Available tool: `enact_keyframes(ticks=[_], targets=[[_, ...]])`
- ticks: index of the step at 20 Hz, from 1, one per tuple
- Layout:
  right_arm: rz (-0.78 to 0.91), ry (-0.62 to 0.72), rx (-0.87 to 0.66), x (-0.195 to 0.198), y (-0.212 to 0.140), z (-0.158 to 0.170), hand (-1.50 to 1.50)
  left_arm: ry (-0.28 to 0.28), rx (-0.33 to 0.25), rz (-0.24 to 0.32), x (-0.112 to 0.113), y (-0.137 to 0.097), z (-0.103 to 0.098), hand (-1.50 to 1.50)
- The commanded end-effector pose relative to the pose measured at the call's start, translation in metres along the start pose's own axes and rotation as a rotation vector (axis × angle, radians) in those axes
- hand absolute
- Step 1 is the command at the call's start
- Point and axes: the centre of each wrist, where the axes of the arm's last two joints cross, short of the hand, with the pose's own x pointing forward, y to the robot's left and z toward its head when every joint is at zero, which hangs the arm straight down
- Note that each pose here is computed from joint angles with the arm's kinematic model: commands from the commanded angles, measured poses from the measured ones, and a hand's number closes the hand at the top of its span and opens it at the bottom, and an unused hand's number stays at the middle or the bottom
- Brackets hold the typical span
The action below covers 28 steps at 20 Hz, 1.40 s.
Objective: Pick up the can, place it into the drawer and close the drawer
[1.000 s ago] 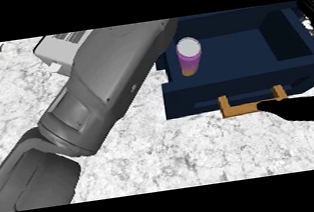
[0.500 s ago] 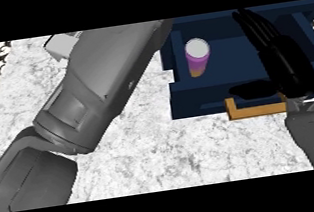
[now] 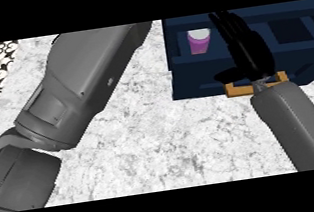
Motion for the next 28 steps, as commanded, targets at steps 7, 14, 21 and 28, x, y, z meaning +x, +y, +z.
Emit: enact_keyframes(ticks=[7, 14, 21, 28], targets=[[0.097, 0.07, -0.147, -0.008, 0.013, -0.053, -1.5, 0.018, -0.005, -0.011, 0.006, 0.034, -0.008, -1.5], [0.123, 0.068, -0.206, -0.001, 0.019, -0.073, -1.5, 0.009, 0.019, 0.004, -0.009, 0.059, -0.005, -1.5], [0.162, 0.065, -0.226, 0.018, -0.006, -0.109, -1.5, 0.021, -0.021, -0.014, -0.004, 0.057, 0.003, -1.5], [0.068, 0.058, -0.269, 0.029, -0.009, -0.117, -1.5, 0.026, -0.023, -0.012, -0.017, 0.101, 0.002, -1.5]])
